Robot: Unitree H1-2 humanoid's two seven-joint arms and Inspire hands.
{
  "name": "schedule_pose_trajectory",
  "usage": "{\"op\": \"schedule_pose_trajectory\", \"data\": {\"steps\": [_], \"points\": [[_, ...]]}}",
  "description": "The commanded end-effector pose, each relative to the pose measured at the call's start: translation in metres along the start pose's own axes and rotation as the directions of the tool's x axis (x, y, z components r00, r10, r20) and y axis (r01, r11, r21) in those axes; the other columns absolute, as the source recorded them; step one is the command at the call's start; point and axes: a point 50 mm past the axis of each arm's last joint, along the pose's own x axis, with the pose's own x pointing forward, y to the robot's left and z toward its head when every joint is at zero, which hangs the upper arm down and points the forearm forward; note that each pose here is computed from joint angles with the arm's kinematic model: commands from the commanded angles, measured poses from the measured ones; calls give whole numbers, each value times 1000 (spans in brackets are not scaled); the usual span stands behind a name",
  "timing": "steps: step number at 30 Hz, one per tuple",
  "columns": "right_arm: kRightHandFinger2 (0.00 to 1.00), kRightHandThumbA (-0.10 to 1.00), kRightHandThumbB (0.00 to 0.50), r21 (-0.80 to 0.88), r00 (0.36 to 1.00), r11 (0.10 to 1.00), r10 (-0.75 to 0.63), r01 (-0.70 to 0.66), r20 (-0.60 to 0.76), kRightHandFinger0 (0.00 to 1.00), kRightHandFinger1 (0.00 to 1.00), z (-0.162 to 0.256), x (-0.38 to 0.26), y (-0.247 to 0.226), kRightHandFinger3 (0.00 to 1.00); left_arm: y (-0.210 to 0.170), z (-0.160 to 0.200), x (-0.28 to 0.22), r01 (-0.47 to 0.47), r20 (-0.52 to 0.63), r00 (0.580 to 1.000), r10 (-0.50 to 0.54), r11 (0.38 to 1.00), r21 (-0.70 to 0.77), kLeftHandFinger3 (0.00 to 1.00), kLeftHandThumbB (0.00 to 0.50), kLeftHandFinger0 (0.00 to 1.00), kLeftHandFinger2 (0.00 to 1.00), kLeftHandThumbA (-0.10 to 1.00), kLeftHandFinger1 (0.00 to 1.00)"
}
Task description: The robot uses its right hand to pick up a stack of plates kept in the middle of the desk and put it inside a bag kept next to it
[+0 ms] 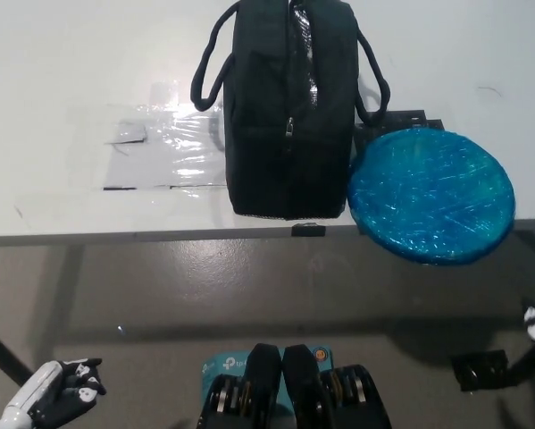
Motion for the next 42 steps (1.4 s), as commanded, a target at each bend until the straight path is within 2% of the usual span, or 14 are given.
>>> {"op": "schedule_pose_trajectory", "data": {"steps": [1,6,8,10,16,17,18,26,27,31,36,42], "points": [[1000,650,355,-221,992,975,51,-25,113,1000,1000,36,12,-10,1000,10,9,-2,1,-1,1000,-1,1000,27,934,210,792,868,-100,793],[1000,662,385,-255,980,964,119,-76,157,1000,1000,61,15,-5,1000,11,9,-1,11,-10,1000,-10,999,40,928,226,775,851,-100,775],[1000,635,398,-260,978,963,122,-76,167,1000,1000,65,15,-4,1000,11,9,-1,13,-10,1000,-13,999,33,936,227,778,859,-100,784],[1000,684,431,-313,969,947,141,-73,201,1000,1000,74,17,3,1000,11,10,-2,14,-16,1000,-13,999,39,936,231,775,868,-100,786],[1000,738,446,-370,953,926,179,-78,245,1000,1000,82,22,15,1000,12,9,0,19,-19,1000,-18,999,45,942,230,779,879,-100,792],[1000,726,448,-379,949,922,187,-81,253,1000,1000,83,23,18,1000,11,9,0,21,-19,1000,-20,999,39,939,228,764,867,-100,774],[1000,718,446,-405,941,909,217,-98,259,1000,1000,86,25,21,1000,12,9,0,18,-32,999,-17,999,35,942,224,785,880,-100,801],[1000,810,500,-541,936,833,272,-113,223,1000,1000,75,42,31,1000,11,8,-1,27,-20,999,-26,998,52,952,219,791,886,-100,803],[1000,852,500,-585,933,805,280,-99,228,1000,1000,74,48,31,1000,12,9,-1,28,-18,999,-27,998,57,951,224,791,886,-100,803],[1000,885,500,-670,925,737,311,-88,220,1000,1000,77,62,28,1000,12,10,-1,30,-15,999,-29,997,68,943,225,788,880,-100,799],[1000,861,500,-748,916,656,355,-99,189,1000,1000,81,80,32,1000,18,16,2,25,-1,1000,-25,997,67,944,232,787,893,-100,806],[1000,835,500,-775,910,619,383,-128,156,1000,1000,71,82,40,1000,19,17,3,30,-7,1000,-30,997,71,955,239,803,890,-100,820]]}}
